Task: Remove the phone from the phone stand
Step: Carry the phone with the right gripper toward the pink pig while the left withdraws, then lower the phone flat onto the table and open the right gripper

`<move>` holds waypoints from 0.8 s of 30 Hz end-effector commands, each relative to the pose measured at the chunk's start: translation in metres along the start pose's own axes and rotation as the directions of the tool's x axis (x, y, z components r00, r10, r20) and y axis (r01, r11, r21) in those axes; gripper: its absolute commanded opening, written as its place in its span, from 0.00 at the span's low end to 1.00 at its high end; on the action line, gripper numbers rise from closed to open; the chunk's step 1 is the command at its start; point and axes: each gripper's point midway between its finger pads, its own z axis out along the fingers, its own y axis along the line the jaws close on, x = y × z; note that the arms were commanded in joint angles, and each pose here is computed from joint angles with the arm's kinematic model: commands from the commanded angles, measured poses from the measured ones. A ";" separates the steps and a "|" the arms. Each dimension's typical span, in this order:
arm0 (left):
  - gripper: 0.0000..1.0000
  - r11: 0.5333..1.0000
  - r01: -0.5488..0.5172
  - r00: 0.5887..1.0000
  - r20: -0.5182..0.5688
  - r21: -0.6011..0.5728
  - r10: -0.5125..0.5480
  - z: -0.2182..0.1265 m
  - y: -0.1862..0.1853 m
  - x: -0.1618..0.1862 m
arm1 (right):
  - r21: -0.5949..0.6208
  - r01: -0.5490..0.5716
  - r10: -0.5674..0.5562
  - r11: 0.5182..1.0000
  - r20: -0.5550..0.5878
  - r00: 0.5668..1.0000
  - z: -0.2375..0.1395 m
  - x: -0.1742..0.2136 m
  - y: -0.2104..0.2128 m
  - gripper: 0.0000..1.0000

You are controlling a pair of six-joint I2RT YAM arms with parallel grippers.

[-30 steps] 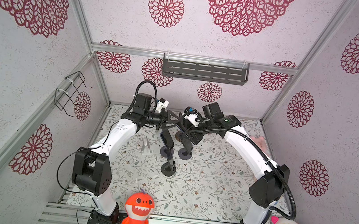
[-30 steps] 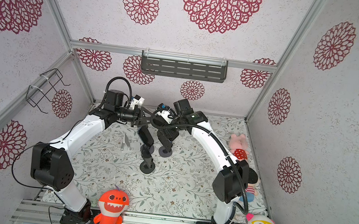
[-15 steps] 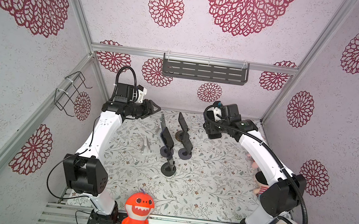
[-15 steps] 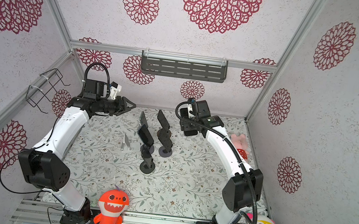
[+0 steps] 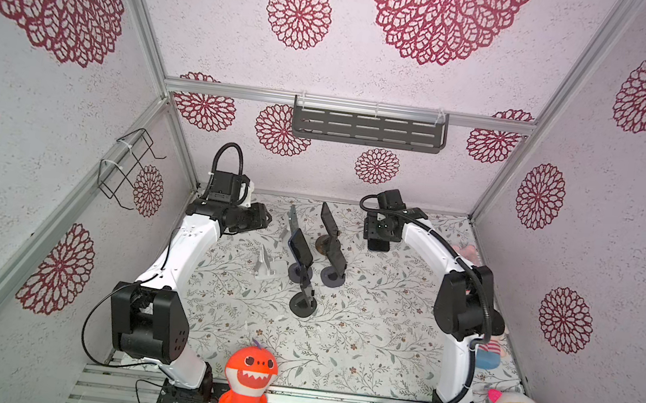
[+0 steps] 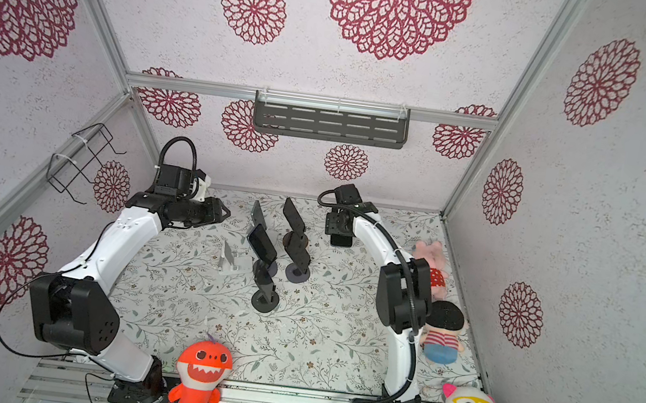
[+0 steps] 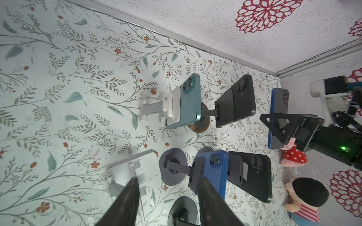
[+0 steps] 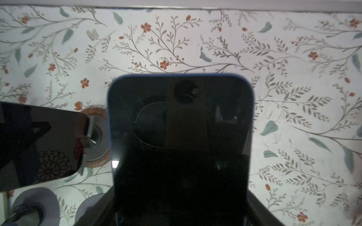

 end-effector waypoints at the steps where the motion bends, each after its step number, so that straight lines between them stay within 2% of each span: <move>1: 0.52 0.999 -0.045 0.996 0.078 -0.007 0.046 -0.014 -0.002 -0.018 | -0.021 -0.035 0.036 0.999 0.076 0.996 -0.002 -0.030 0.005 0.35; 10: 0.54 1.000 -0.009 0.998 0.068 -0.009 0.009 -0.010 0.007 -0.018 | -0.056 -0.028 0.030 0.998 0.045 0.999 0.057 -0.028 0.017 0.40; 19: 0.54 1.000 0.005 0.998 0.061 -0.016 -0.004 -0.008 0.014 -0.019 | -0.056 -0.050 0.050 0.997 0.004 0.999 0.087 -0.012 0.019 0.44; 22: 0.55 1.000 0.019 0.998 0.060 -0.011 -0.019 -0.008 0.015 -0.019 | -0.051 -0.053 0.052 0.997 -0.007 0.999 0.093 -0.008 0.019 0.52; 24: 0.55 0.999 0.046 0.997 0.058 0.023 -0.047 -0.007 0.016 -0.020 | -0.043 -0.054 0.053 0.998 -0.014 0.998 0.095 -0.004 0.017 0.64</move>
